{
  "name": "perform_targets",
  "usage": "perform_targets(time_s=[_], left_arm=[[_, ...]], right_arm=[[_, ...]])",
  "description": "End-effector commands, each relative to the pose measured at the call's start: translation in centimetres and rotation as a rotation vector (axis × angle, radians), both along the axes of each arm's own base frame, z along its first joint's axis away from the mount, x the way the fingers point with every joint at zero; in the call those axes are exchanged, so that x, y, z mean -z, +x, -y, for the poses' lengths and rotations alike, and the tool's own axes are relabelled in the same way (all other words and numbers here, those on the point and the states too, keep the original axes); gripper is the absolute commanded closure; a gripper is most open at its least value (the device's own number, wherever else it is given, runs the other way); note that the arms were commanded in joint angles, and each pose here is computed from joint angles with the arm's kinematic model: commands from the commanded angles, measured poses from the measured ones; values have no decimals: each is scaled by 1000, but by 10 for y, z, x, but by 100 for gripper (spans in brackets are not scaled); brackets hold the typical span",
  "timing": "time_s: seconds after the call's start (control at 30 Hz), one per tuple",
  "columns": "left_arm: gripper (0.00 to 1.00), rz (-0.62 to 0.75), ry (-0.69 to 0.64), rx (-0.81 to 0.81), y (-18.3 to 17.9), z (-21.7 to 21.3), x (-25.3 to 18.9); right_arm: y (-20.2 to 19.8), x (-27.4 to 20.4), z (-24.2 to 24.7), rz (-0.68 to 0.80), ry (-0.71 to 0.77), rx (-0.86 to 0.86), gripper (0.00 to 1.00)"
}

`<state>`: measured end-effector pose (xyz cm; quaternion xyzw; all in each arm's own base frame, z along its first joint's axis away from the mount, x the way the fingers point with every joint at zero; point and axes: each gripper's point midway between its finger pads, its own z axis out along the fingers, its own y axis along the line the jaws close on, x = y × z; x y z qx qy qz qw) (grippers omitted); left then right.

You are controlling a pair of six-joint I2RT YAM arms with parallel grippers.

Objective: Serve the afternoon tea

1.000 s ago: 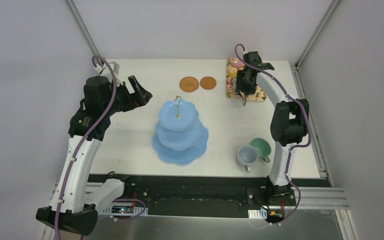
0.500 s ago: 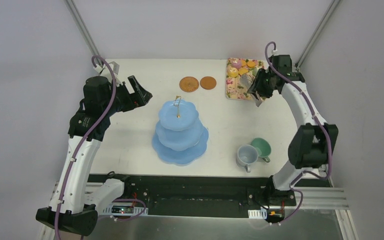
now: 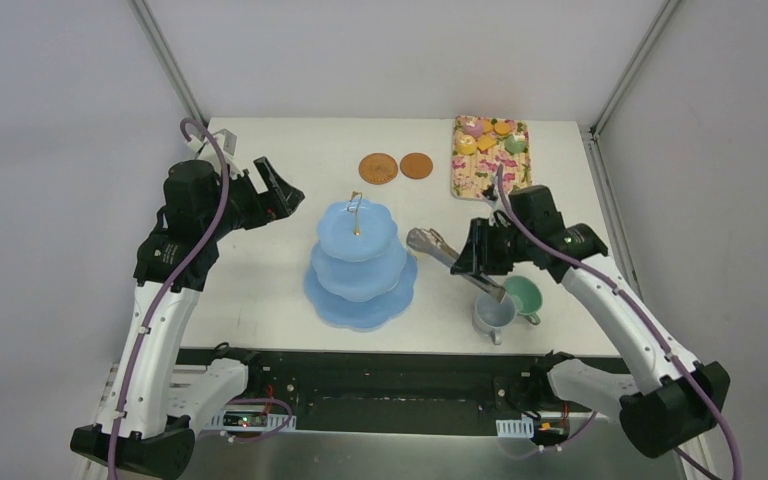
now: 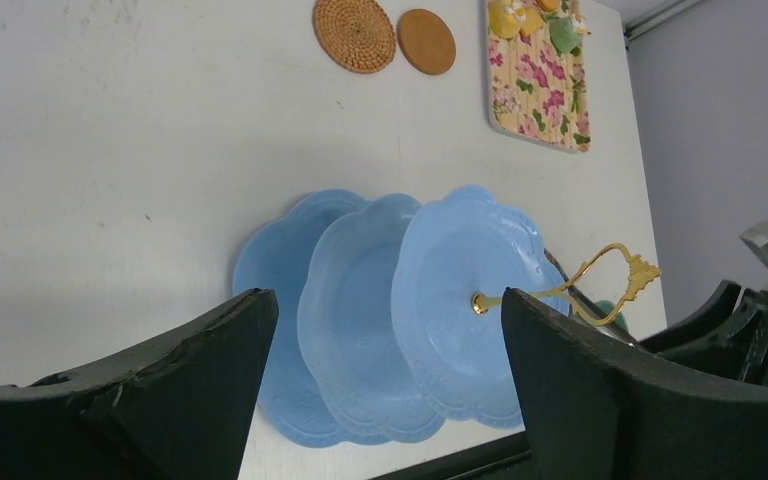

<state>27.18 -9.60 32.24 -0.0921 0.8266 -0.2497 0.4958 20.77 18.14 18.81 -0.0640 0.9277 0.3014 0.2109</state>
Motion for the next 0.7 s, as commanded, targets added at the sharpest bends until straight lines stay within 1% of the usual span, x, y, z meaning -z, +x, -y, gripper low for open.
perform_targets(time_s=[0.0, 0.13, 0.23, 0.37, 0.67], left_arm=[[14, 30, -27, 7, 1, 3, -8], [14, 26, -33, 10, 2, 4, -7], [15, 23, -43, 15, 2, 6, -7], [15, 20, -51, 18, 1, 7, -7], [15, 23, -59, 11, -6, 5, -9]], right_arm=[[-46, 2, -8, -63, 36, -43, 66], [-70, 12, -6, -89, -17, -75, 67], [-80, 10, -11, -86, -24, -111, 67], [-93, 17, -14, -128, -65, -158, 67], [-107, 20, -52, -107, -27, -268, 66]])
